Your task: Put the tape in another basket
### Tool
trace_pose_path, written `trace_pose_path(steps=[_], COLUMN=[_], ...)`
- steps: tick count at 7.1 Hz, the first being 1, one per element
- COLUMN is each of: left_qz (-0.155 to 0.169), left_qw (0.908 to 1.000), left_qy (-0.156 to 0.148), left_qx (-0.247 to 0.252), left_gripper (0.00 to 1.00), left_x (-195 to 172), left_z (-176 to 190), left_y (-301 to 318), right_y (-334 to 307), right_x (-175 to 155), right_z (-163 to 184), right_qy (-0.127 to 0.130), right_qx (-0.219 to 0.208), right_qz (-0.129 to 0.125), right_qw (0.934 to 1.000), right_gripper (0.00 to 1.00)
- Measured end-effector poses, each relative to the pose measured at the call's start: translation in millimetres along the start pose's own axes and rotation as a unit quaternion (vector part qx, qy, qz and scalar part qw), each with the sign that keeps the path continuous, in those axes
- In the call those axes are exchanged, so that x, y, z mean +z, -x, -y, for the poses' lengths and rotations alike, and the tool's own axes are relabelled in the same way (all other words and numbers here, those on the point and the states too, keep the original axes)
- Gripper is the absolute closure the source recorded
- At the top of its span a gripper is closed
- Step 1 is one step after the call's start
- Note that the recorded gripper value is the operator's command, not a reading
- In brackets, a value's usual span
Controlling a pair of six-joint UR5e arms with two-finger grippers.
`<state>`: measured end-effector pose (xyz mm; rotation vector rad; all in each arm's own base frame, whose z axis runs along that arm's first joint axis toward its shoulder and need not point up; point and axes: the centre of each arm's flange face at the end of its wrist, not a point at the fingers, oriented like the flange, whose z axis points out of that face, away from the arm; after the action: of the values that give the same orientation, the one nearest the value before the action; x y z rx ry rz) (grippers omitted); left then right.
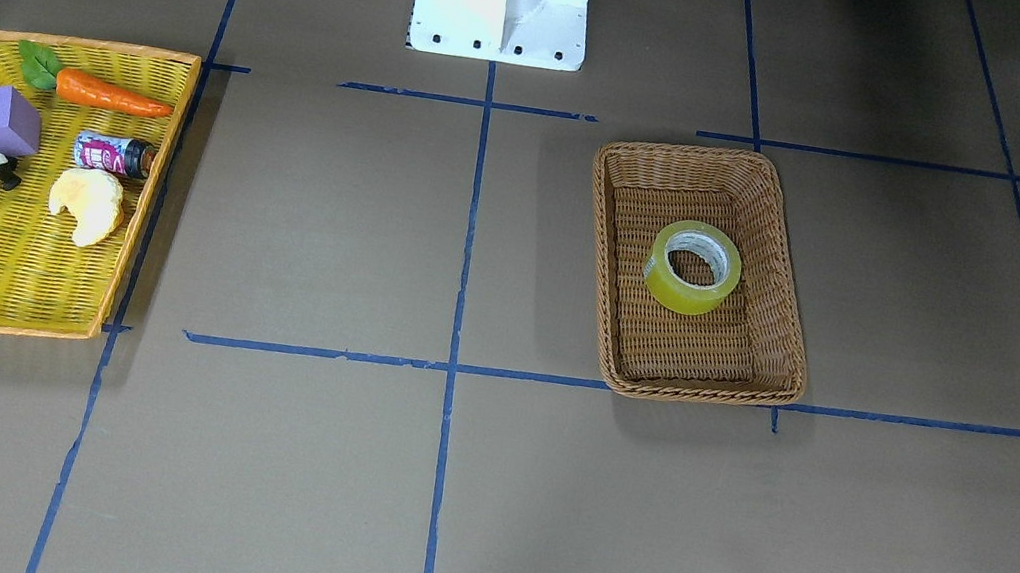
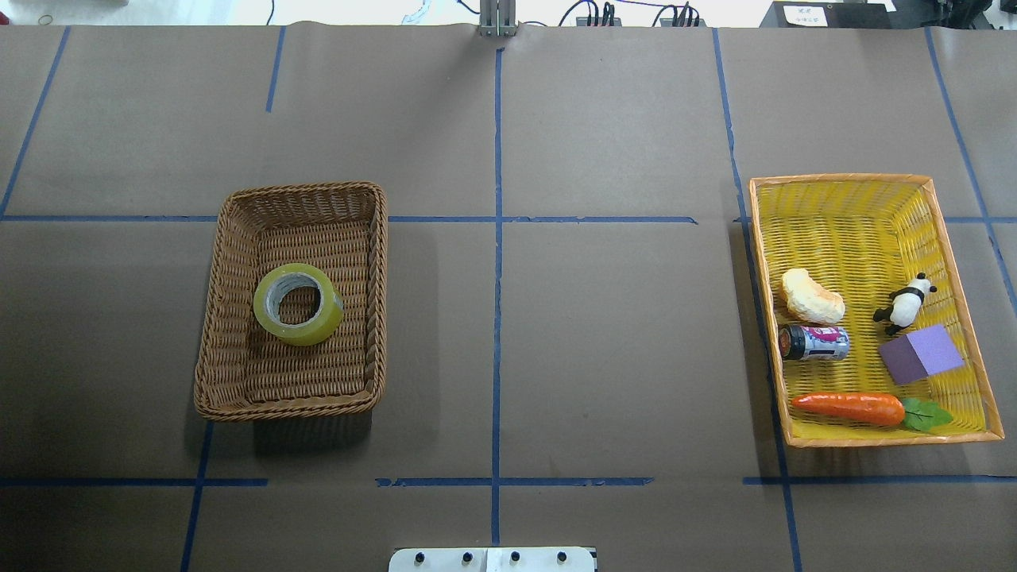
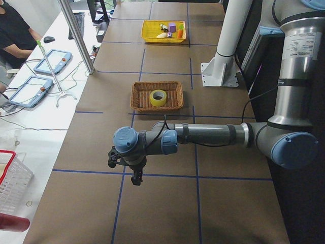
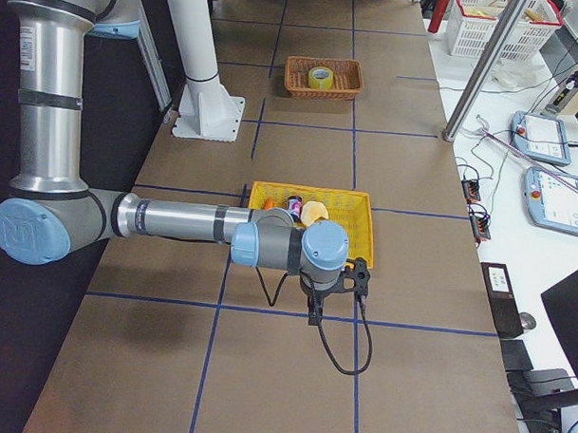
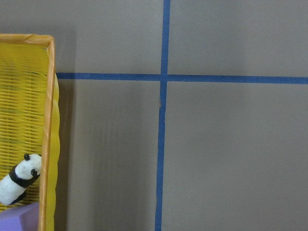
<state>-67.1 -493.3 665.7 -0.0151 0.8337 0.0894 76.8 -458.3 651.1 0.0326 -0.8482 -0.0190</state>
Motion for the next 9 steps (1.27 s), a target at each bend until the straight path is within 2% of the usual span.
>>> trace_pose_path(steps=[9], left_qz=[0.0], left_qw=[1.0], left_qy=[-0.002], left_qx=[0.0], left_gripper=[0.0], left_x=[-1.9], left_z=[3.2], left_y=[-2.7], right_y=[3.0], right_x=[-2.5], right_z=[0.2], right_qy=[-0.003], right_qx=[-0.004], right_qz=[0.0], right_qw=[1.0], right_gripper=[0.0])
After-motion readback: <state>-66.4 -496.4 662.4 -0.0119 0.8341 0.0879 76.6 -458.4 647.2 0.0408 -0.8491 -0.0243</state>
